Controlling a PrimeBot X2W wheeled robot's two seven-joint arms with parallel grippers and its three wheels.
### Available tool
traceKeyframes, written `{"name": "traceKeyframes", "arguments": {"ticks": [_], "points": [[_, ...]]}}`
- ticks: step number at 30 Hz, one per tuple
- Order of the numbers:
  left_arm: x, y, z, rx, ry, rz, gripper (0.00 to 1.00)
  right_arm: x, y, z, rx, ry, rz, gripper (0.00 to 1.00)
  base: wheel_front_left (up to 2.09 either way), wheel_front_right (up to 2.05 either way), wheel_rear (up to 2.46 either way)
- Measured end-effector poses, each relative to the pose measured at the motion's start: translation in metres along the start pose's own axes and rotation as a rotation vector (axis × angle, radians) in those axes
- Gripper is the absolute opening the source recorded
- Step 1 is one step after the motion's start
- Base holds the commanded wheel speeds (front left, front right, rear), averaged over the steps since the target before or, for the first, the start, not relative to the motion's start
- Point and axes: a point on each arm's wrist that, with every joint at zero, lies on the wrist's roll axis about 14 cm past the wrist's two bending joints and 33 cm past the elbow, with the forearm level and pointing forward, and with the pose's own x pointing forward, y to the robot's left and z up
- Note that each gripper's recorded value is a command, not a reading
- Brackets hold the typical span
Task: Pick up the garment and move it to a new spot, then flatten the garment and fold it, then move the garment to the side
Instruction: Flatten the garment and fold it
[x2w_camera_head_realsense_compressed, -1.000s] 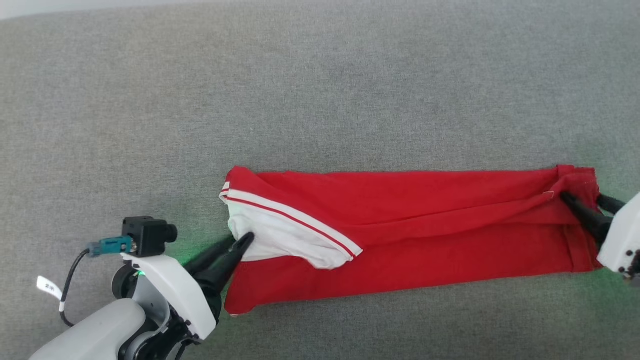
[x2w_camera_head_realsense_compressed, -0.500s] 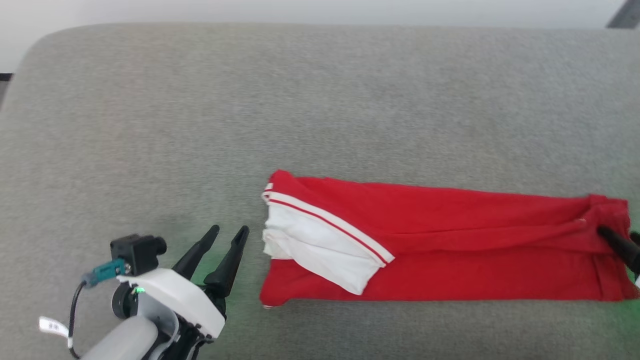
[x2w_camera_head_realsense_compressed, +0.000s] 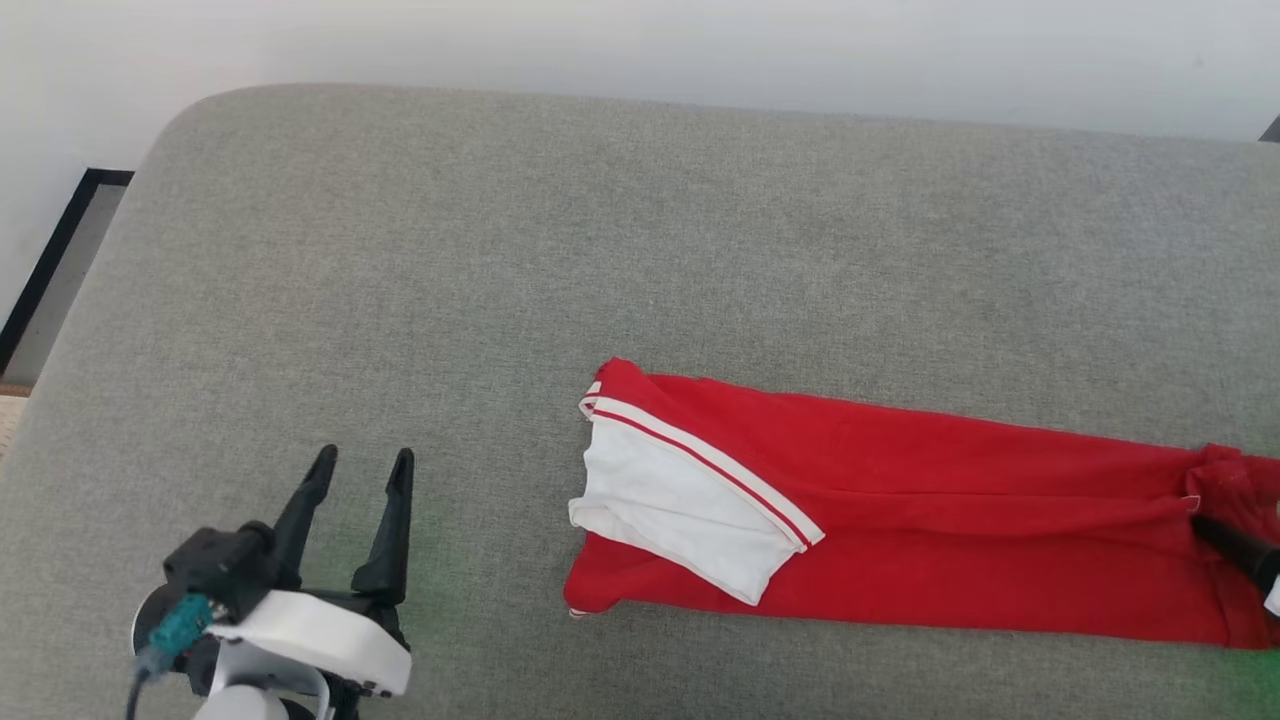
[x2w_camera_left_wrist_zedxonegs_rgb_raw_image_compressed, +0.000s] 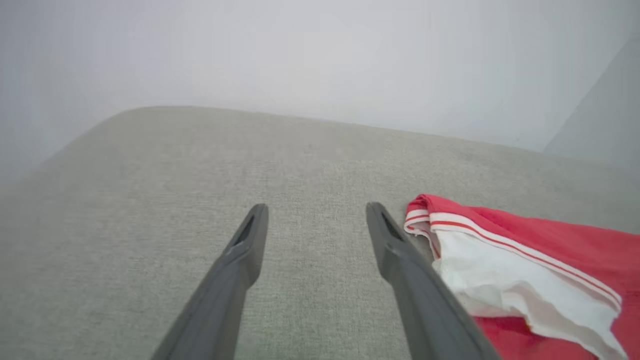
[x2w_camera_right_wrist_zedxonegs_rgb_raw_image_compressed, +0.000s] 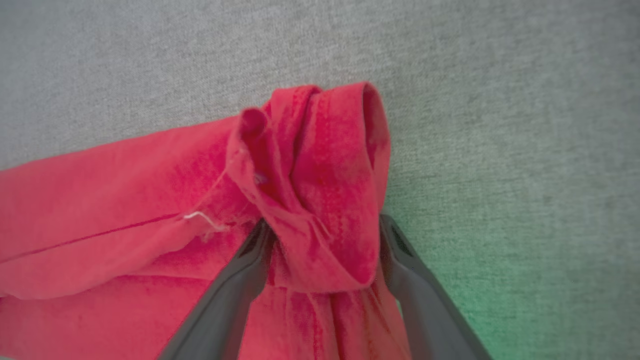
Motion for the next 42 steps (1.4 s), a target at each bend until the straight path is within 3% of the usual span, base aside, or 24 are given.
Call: {"name": "traceKeyframes", "arguments": {"ticks": [8,10,11,24,35,42], "points": [[-0.006,-0.009,0.009,0.142,-0.058,-0.011,1.0,0.004,-0.006,-0.007,0.02,0.031,-0.026,1.0,0.0,0.0,0.0],[-0.007,-0.01,0.005,0.136,-0.051,-0.003,1.0,0.007,-0.005,-0.01,0.016,0.05,-0.03,0.2,0.0,0.0,0.0],[-0.008,-0.011,0.002,0.139,-0.042,-0.004,1.0,0.007,-0.005,-0.01,0.017,0.053,-0.032,0.0,0.0,0.0,0.0],[0.0,-0.02,0.007,0.17,-0.064,-0.036,1.0,0.003,-0.017,0.001,0.056,-0.007,-0.053,0.0,0.0,0.0,0.0],[0.019,-0.037,0.002,0.158,-0.059,-0.091,1.0,-0.065,-0.114,0.054,0.078,-0.177,-0.283,0.0,0.0,0.0,0.0],[0.035,-0.045,-0.001,0.161,-0.055,-0.124,1.0,-0.097,-0.155,0.072,0.145,-0.263,-0.385,0.0,0.0,0.0,0.0]]}}
